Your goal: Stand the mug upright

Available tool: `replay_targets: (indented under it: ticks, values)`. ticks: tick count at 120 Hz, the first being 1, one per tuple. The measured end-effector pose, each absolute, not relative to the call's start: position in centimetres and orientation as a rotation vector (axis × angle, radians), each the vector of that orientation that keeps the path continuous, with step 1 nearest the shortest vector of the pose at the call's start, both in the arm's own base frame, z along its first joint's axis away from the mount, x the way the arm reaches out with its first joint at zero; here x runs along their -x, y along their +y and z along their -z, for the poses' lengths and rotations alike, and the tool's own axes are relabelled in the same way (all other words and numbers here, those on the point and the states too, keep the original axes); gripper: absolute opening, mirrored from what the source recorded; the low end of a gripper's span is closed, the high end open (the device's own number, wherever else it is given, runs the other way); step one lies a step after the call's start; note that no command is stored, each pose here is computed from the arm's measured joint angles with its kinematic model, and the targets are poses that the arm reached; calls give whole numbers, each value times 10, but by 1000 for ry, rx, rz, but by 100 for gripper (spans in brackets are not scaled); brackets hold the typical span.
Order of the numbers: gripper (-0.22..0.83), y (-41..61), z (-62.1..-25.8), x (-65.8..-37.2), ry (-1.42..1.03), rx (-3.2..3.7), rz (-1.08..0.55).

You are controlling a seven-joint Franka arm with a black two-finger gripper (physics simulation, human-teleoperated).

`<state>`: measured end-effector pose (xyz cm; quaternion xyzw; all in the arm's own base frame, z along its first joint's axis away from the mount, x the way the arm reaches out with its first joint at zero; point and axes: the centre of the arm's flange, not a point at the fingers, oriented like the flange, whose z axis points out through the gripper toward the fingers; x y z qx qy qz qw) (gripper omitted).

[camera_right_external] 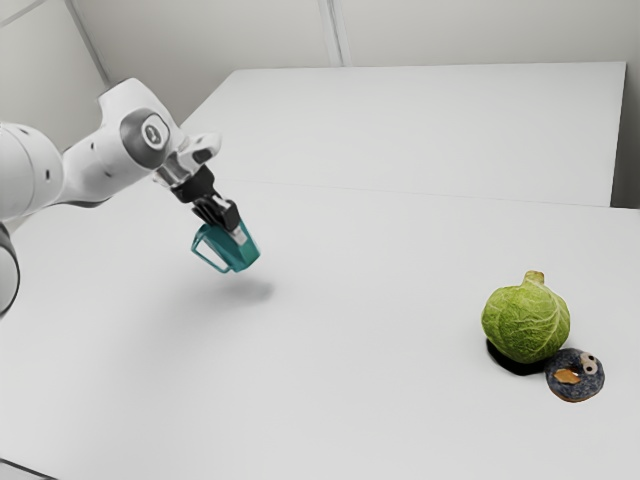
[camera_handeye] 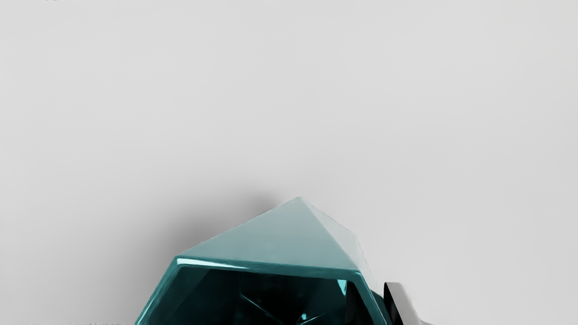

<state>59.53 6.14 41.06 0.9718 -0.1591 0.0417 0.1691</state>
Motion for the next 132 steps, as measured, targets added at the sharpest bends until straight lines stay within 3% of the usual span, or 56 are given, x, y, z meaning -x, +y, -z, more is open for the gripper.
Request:
replay_targets:
  ticks: [132]
  values:
    - [-16, -12, -366, -561, -357, -3143, 89]
